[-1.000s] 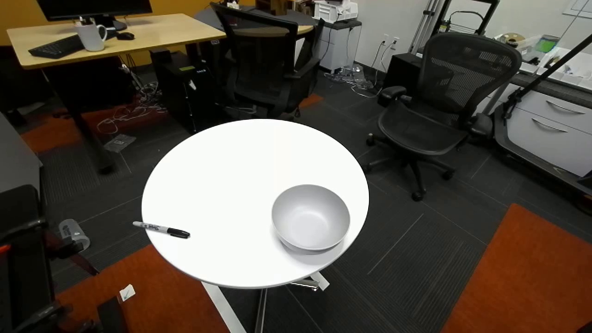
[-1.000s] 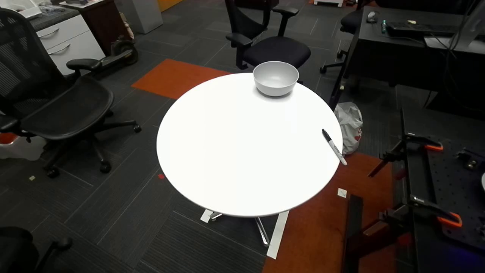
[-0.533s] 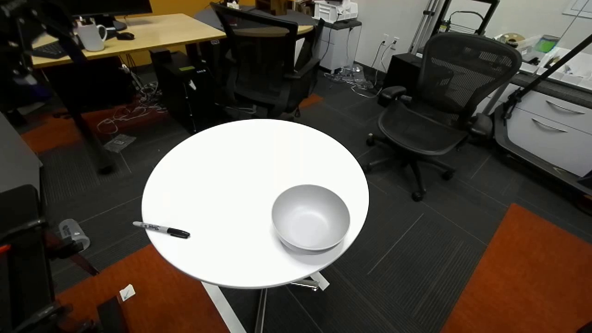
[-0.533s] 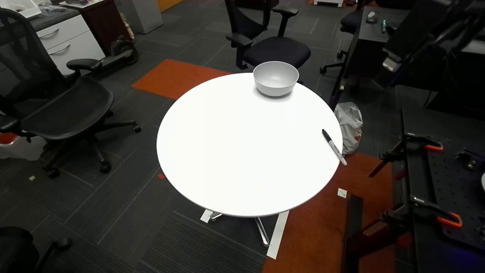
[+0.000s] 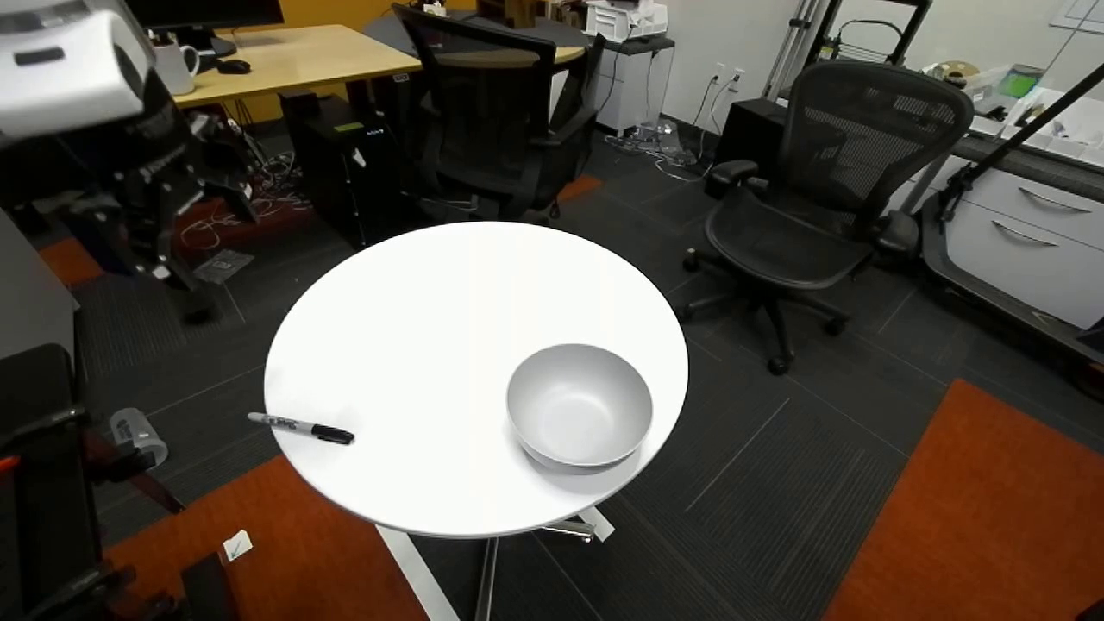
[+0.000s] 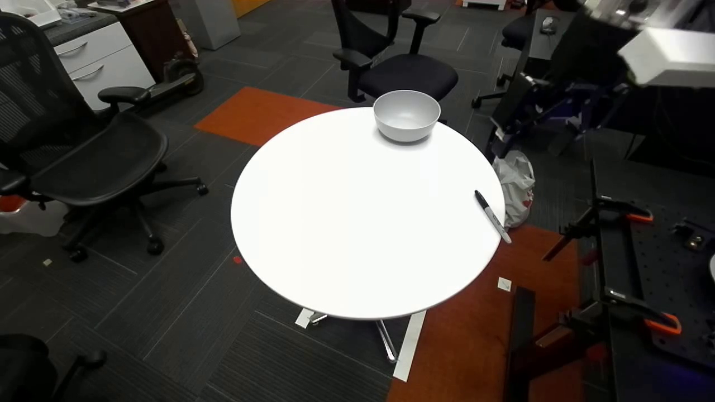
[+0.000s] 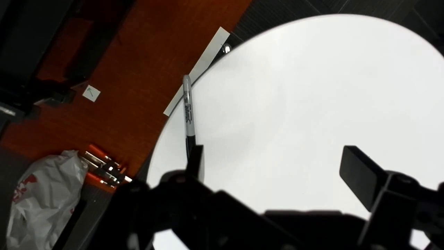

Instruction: Pick the pen on the table and put it in the bowl

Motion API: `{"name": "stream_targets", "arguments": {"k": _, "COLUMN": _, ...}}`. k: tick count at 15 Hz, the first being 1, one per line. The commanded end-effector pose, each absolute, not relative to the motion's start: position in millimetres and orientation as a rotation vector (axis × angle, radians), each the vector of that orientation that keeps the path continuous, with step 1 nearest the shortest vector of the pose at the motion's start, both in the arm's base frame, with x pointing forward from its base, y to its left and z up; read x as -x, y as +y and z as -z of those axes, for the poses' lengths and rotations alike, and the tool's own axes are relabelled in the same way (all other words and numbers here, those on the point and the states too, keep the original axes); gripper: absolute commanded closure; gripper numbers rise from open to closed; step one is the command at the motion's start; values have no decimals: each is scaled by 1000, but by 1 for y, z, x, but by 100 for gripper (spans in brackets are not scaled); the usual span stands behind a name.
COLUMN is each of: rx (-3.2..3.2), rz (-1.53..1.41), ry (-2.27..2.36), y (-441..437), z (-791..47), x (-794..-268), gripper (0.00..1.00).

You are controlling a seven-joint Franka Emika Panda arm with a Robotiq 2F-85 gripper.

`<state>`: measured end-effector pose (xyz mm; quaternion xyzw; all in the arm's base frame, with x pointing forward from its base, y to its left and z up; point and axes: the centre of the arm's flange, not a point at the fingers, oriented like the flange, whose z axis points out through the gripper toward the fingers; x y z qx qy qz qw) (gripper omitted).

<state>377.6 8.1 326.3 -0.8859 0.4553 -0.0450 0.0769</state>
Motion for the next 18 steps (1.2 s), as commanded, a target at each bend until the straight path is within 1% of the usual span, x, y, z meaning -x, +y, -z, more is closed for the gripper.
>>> {"name": "stream_targets", "arguments": {"k": 1, "rx": 2599, "rz": 100, "ry": 1519, "y": -13, "z": -274, "x": -393, "gripper": 0}}
{"name": "stream_targets", "arguments": {"k": 10, "rx": 2592, "rz": 44, "ry": 1732, "y": -48, "z": -199, "x": -403, "gripper": 0}}
{"name": "stream_targets", "arguments": {"k": 18, "rx": 2693, "rz": -21, "ry": 1703, "y": -41, "z": -163, "x": -415, "gripper": 0}}
